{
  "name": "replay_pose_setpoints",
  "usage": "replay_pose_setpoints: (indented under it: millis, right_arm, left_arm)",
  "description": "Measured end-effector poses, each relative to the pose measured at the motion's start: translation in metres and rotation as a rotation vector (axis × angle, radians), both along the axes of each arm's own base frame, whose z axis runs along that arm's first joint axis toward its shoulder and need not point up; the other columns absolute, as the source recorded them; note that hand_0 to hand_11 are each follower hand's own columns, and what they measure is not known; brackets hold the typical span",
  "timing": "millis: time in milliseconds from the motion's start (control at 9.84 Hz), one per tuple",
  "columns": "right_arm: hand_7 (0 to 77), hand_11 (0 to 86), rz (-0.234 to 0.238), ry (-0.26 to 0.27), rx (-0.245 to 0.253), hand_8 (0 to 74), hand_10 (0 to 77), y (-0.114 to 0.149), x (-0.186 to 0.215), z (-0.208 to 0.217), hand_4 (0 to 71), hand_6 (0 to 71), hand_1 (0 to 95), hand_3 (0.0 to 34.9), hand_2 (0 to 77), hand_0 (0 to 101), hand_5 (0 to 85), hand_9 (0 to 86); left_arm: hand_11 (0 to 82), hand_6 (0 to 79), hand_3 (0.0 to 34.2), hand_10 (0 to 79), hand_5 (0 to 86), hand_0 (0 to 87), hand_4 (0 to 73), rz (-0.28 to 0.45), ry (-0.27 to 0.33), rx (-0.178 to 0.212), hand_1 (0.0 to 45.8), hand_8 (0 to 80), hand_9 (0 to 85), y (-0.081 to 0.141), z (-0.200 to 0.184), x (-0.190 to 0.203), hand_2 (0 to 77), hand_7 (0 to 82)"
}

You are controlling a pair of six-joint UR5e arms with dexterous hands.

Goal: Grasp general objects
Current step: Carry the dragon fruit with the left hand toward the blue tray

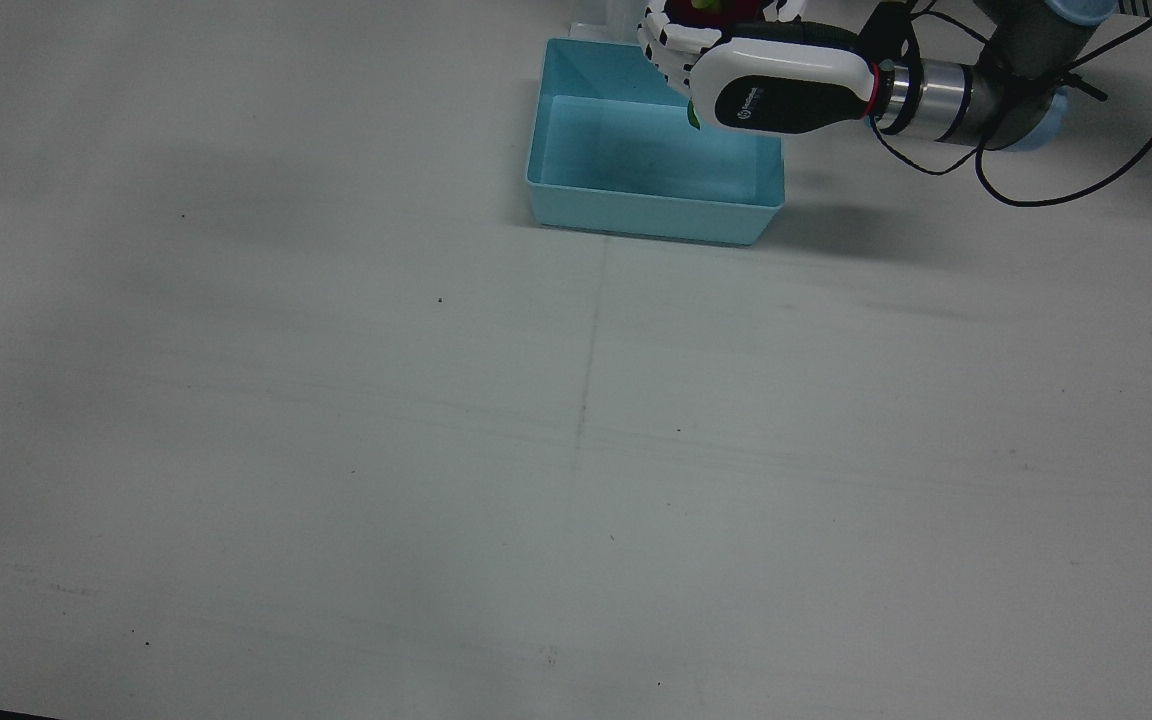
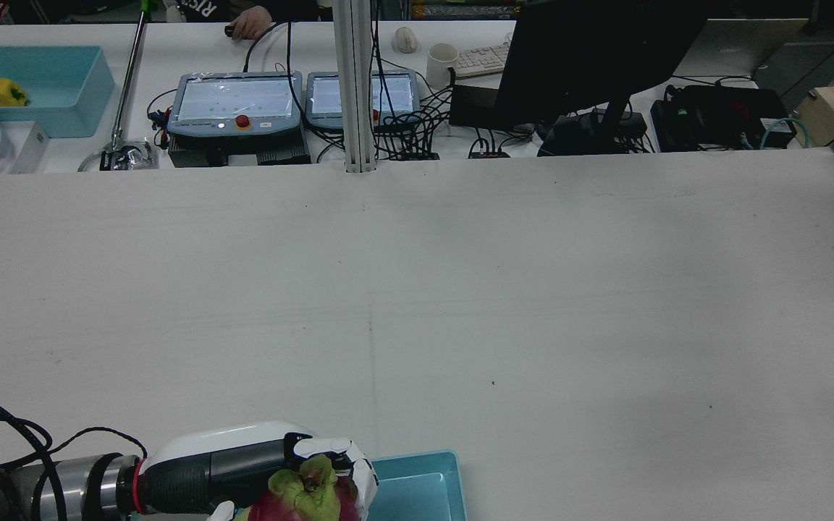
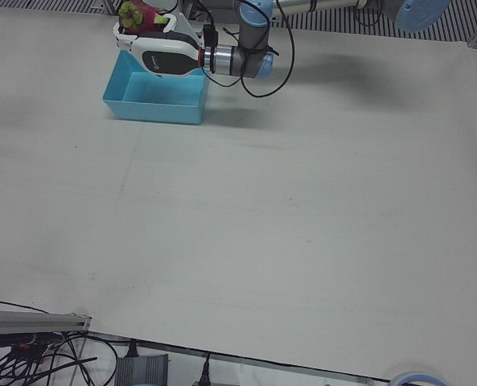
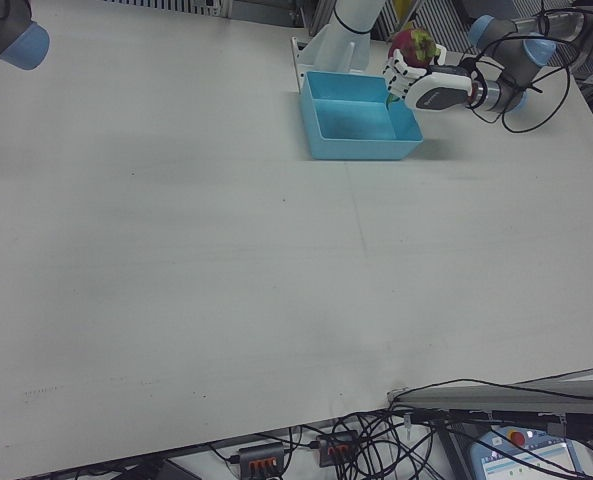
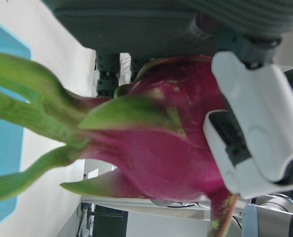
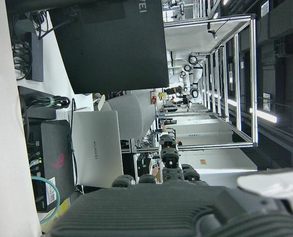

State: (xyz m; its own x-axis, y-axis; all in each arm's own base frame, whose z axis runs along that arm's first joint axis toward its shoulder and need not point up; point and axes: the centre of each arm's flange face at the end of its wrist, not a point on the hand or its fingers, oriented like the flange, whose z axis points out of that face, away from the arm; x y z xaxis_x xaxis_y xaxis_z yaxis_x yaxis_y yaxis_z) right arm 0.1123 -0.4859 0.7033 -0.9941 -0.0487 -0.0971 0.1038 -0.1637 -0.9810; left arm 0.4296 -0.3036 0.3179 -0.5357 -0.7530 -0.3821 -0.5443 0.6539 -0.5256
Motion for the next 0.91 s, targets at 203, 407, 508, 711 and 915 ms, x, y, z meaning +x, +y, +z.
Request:
replay_pose_setpoints:
  millis: [203,407,508,711,915]
  right_arm:
    - [0.0,0.5,0.0,0.0,0.0,0.0,0.0,0.0,0.0,0.0,0.0,0.0,4.9,0.0,1.6,0,0.0,0.5]
    - [0.0,0.5,0.001,0.0,0.0,0.0,0.0,0.0,0.0,0.0,0.0,0.0,4.9,0.0,1.6,0,0.0,0.5]
    - [0.0,0.5,0.001,0.0,0.0,0.0,0.0,0.0,0.0,0.0,0.0,0.0,4.9,0.0,1.6,0,0.0,0.5]
    - [0.0,0.5,0.001,0.0,0.0,0.0,0.0,0.0,0.0,0.0,0.0,0.0,4.9,0.0,1.6,0,0.0,0.5]
    - [0.0,0.5,0.001,0.0,0.0,0.0,0.0,0.0,0.0,0.0,0.0,0.0,4.9,0.0,1.6,0,0.0,0.5]
  left_arm:
    - [60.5,15.8,0.8,40.4,55.6,76.0,0.0,0.057,0.066,-0.012,0.0,37.6,43.1,0.002,0.017,0.029,77.4,59.5]
    - [60.5,15.8,0.0,40.4,55.6,77.0,0.0,0.09,0.118,-0.005,0.0,37.6,43.6,0.004,0.022,0.039,77.4,59.5]
    - [60.5,15.8,0.1,40.4,56.2,78.0,0.0,0.096,0.134,0.001,0.0,37.6,43.6,0.005,0.019,0.039,77.4,59.5]
    - [51.3,15.8,0.4,38.2,56.2,79.4,0.0,0.098,0.146,0.004,0.0,37.6,43.6,0.005,0.009,0.032,77.4,59.5]
    - [50.2,15.8,0.4,38.2,56.2,79.6,0.0,0.095,0.151,0.005,0.0,37.6,43.6,0.003,0.002,0.024,77.4,59.5]
